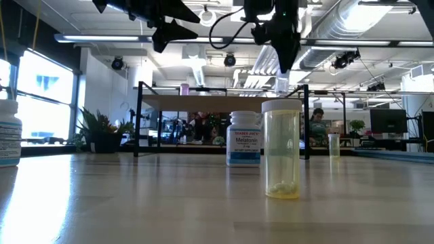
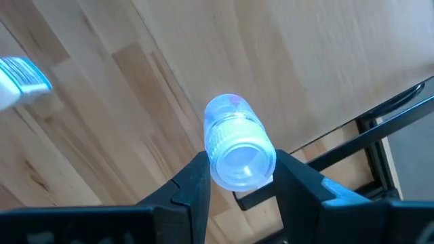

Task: Pick and place medicine bottles onto shelf by color
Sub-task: Put the white pill bottle on the shelf

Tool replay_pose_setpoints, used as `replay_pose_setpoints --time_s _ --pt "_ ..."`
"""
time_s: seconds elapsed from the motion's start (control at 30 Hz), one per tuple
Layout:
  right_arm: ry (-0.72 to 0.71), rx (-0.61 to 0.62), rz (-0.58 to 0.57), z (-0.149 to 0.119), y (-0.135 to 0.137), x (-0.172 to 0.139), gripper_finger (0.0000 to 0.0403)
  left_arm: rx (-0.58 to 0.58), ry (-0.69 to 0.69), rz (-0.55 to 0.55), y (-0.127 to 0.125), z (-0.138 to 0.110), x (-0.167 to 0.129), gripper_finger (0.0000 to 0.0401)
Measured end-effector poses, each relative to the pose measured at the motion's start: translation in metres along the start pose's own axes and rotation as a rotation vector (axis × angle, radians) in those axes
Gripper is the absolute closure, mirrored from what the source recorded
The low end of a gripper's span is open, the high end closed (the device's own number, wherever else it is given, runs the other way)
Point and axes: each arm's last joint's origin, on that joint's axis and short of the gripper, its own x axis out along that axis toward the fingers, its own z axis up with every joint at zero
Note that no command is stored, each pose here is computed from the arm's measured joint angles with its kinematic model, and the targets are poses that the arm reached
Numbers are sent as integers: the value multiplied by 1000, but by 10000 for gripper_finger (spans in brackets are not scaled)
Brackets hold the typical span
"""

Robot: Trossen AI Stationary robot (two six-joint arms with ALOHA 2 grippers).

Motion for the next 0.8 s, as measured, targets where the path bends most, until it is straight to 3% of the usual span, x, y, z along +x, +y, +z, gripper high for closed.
replay_pose_setpoints --time_s 0.37,0.8 --pt "30 15 -22 5 -15 10 281 0 0 0 0 0 0 208" --pt "-9 8 -25 8 -18 8 204 -10 47 11 1 -5 0 208"
